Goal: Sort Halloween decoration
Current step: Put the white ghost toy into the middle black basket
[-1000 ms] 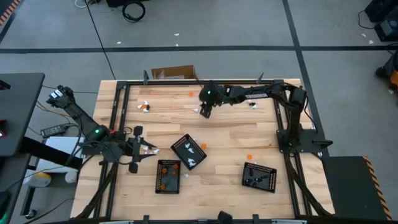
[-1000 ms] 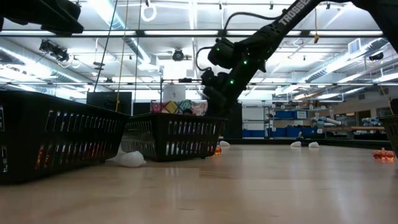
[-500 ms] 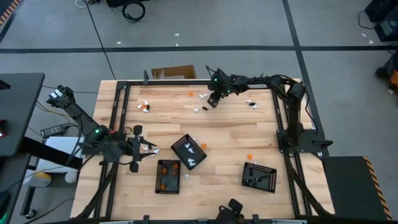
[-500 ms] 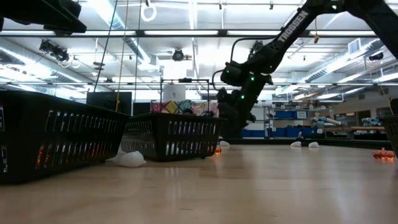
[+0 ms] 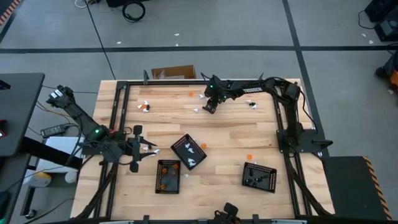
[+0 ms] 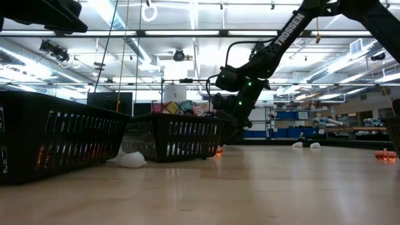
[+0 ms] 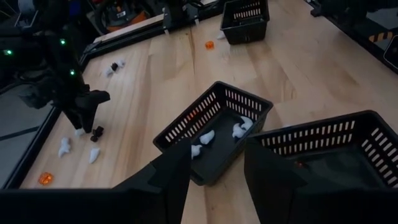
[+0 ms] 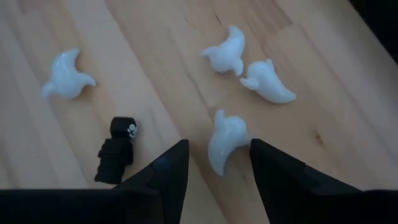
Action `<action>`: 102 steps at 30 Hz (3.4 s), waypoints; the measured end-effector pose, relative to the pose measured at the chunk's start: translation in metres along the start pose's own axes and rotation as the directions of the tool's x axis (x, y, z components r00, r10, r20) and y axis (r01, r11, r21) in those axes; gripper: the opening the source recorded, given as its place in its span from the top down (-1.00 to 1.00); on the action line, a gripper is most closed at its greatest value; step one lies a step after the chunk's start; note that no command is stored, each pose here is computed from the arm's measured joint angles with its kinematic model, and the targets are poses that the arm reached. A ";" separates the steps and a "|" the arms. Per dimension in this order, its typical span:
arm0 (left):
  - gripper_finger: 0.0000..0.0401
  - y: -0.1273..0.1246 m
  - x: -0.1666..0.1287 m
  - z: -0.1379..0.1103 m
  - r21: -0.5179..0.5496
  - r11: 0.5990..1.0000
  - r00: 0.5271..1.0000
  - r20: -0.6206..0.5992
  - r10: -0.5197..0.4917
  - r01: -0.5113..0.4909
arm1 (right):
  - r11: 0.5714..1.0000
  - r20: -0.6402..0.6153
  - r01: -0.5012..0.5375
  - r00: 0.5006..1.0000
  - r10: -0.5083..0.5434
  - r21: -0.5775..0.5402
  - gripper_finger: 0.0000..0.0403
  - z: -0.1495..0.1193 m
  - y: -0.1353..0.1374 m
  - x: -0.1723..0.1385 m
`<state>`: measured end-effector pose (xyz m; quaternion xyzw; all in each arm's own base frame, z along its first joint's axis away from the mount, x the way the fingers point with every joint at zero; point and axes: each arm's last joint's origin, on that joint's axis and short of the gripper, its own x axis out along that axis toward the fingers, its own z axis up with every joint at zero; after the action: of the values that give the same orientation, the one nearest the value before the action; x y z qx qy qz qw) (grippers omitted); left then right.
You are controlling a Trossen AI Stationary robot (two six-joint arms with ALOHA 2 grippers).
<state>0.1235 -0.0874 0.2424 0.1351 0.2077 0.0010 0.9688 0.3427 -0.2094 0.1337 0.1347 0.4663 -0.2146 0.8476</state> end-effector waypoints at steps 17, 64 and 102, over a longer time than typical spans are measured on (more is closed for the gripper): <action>0.22 0.000 0.000 0.000 -0.005 1.000 1.000 -0.001 0.000 0.000 | 0.999 0.000 0.049 0.999 -0.049 -0.004 0.55 0.000 0.000 0.000; 0.22 0.000 0.000 -0.001 -0.023 1.000 1.000 -0.007 -0.010 0.010 | 0.999 0.078 -0.044 0.996 0.045 -0.006 -0.03 0.008 0.007 0.000; 0.22 0.000 0.000 -0.001 -0.004 1.000 1.000 -0.007 -0.011 0.011 | 0.999 -0.062 0.022 0.998 -0.023 -0.027 0.96 0.000 0.024 -0.003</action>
<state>0.1232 -0.0876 0.2416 0.1320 0.2118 -0.0033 0.9683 0.3527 -0.1880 0.1363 0.1250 0.4969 -0.2138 0.8317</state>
